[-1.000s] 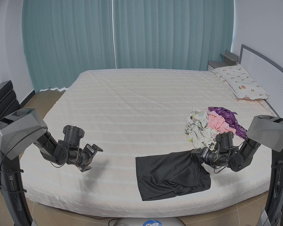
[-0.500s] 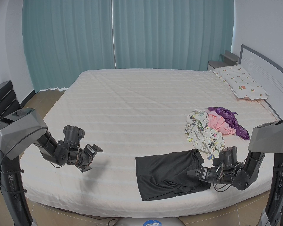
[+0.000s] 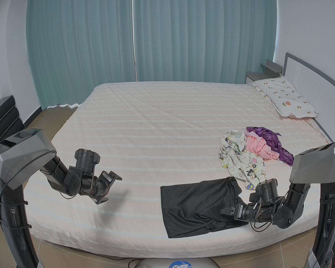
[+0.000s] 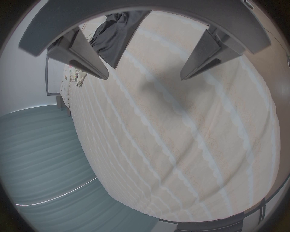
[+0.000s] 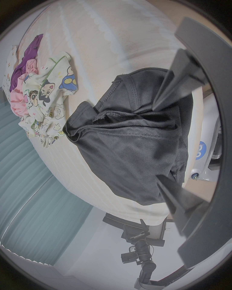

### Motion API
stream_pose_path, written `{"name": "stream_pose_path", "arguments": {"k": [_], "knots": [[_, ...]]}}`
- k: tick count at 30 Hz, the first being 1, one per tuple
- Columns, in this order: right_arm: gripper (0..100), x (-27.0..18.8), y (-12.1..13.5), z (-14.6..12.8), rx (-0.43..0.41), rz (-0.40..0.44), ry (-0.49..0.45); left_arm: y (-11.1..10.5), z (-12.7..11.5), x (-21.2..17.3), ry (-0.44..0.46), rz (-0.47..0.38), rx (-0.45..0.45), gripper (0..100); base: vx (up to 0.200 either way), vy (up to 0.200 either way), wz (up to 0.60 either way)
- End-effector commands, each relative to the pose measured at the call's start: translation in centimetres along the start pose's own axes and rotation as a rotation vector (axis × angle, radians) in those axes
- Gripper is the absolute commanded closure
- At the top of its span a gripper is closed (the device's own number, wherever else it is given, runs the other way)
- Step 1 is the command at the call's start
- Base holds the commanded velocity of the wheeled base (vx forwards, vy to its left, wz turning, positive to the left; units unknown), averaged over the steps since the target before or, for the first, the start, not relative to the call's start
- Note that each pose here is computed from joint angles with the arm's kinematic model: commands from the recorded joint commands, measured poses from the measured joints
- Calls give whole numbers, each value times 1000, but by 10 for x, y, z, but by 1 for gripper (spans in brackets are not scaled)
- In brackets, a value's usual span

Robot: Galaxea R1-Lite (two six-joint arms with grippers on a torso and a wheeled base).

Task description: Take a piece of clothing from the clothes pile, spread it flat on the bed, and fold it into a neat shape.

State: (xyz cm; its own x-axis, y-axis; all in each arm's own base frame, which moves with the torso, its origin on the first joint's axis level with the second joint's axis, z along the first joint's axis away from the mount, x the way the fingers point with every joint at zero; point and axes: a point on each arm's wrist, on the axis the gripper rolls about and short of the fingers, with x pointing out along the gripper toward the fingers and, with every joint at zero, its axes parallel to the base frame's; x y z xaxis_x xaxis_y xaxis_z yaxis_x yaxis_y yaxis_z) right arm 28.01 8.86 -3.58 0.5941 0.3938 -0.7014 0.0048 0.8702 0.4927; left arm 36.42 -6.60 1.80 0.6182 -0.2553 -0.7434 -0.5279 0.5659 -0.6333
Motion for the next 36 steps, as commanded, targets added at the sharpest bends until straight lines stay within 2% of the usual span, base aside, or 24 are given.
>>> {"name": "stream_pose_path", "arguments": {"k": [1,9,19,27,35,36], "knots": [[100,1,-2,-1,4,-11,3,0,0,0,0,1,-1,0,0,0,0],[100,-15,-5,-3,13,-25,-5,0,0,0,0,0,1,0,0,0,0],[100,-45,-33,3,21,-89,-38,-1,0,0,-1,-2,1,0,0,0,0],[100,-52,-43,-1,-22,-121,-22,0,0,0,0,0,1,0,0,0,0],[100,-52,-48,-6,-27,-138,3,-1,0,0,-1,-2,1,0,0,0,0],[0,-52,-48,-6,-29,-138,3,-1,0,0,-1,-2,1,0,0,0,0]]}}
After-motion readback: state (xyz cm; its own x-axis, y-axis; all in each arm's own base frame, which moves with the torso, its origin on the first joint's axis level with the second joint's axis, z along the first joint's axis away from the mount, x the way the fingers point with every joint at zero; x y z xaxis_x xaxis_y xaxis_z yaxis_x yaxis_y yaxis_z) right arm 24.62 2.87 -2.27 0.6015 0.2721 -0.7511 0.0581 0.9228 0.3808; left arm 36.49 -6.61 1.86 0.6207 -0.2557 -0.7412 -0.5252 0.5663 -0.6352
